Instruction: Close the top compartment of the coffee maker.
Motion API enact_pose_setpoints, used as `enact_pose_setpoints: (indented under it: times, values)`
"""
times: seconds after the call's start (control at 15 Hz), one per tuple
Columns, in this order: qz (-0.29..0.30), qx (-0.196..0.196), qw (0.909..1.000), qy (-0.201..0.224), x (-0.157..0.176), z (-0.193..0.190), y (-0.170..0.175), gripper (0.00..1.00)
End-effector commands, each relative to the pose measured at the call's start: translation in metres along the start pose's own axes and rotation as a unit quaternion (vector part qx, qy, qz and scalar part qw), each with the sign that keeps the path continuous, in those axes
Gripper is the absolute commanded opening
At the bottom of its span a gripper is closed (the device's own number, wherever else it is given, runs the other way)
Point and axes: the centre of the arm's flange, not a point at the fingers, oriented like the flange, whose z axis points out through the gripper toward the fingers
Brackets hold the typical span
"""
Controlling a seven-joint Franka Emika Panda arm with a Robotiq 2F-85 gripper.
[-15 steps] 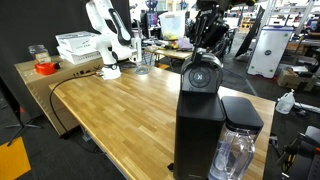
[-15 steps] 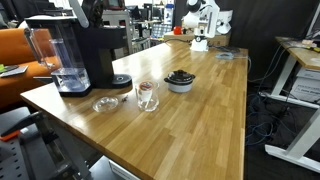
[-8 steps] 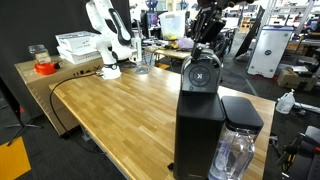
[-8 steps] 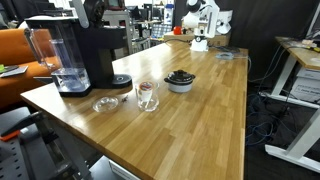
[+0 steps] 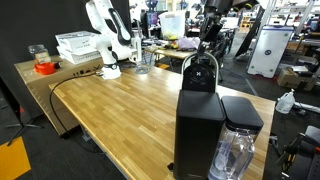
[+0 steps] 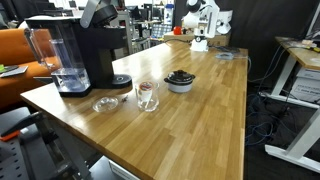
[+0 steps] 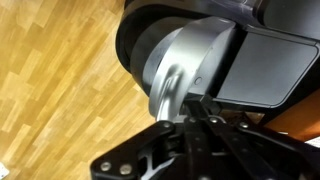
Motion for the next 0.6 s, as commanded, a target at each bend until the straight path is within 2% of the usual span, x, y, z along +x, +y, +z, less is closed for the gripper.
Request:
enact_pose_setpoints:
  times: [0.0,0.53]
  values:
    - [0.030,-0.011,0.9995,0.004,-0.013,0.007,0.014,0.00]
    - [0.092,-0.004,0.9957,0.004,-0.045,0.032,0.055,0.00]
